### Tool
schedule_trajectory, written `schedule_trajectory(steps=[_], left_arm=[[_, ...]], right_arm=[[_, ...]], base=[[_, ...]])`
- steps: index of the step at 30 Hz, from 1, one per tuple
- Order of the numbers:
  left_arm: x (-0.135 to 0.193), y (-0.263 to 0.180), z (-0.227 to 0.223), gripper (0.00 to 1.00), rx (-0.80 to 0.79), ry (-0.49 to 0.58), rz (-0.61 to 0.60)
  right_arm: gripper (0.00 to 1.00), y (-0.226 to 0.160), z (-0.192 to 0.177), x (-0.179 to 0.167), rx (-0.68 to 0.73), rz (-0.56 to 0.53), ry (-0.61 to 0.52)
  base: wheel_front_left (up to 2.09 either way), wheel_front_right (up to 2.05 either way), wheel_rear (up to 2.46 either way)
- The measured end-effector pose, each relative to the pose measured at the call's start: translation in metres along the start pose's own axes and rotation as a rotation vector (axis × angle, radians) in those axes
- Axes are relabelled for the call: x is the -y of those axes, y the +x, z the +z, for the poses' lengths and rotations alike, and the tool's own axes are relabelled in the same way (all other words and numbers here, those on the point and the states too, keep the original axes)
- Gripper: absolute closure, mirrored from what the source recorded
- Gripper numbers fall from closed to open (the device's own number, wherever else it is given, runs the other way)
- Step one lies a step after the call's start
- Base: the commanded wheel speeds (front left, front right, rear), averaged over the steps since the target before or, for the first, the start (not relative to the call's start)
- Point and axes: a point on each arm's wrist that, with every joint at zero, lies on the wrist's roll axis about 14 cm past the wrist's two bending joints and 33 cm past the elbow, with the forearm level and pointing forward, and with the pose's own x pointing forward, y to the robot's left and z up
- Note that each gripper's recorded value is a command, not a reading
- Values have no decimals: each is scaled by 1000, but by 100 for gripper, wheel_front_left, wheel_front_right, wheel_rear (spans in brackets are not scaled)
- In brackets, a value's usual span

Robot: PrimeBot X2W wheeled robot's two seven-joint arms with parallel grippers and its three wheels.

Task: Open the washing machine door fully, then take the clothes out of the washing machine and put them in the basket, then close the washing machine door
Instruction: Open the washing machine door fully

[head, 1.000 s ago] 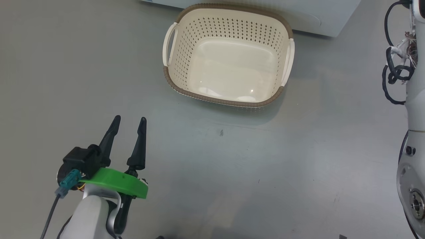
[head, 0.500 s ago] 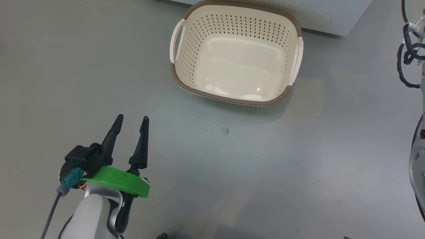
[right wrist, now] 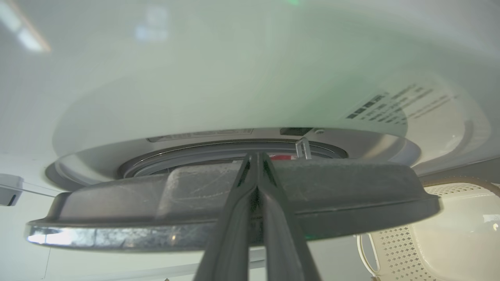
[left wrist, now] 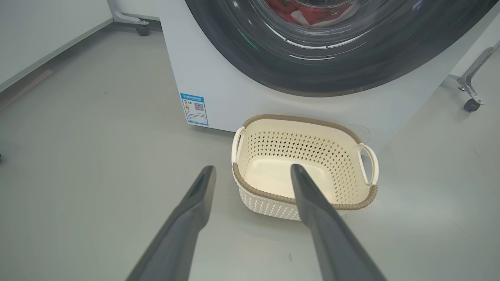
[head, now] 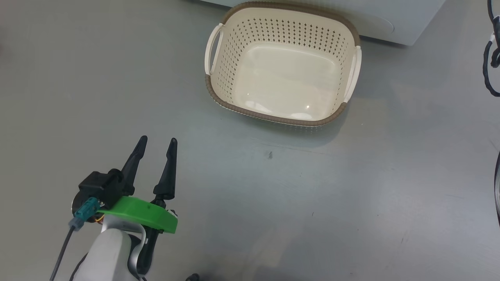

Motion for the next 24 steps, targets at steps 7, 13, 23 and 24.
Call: schedule_trajectory(steps=[7,13,23,24], left_arm=[[1,0,1,0,4,-1,-3],[2,0,3,0,9,-2,-8],[7,-1,9,0,25,-6,-21],[7,-1,9,0,27,-6,-22]], right_arm=[[100,0,0,1,-27,-13,1],[100,-2,-1,1,-43,-23,-1],[100,-9,-8,-1,-66,-45,5],[100,-10,-9,-1,-67,-47,5]], base=[[0,0,0],[0,0,0],[0,0,0],[0,0,0]])
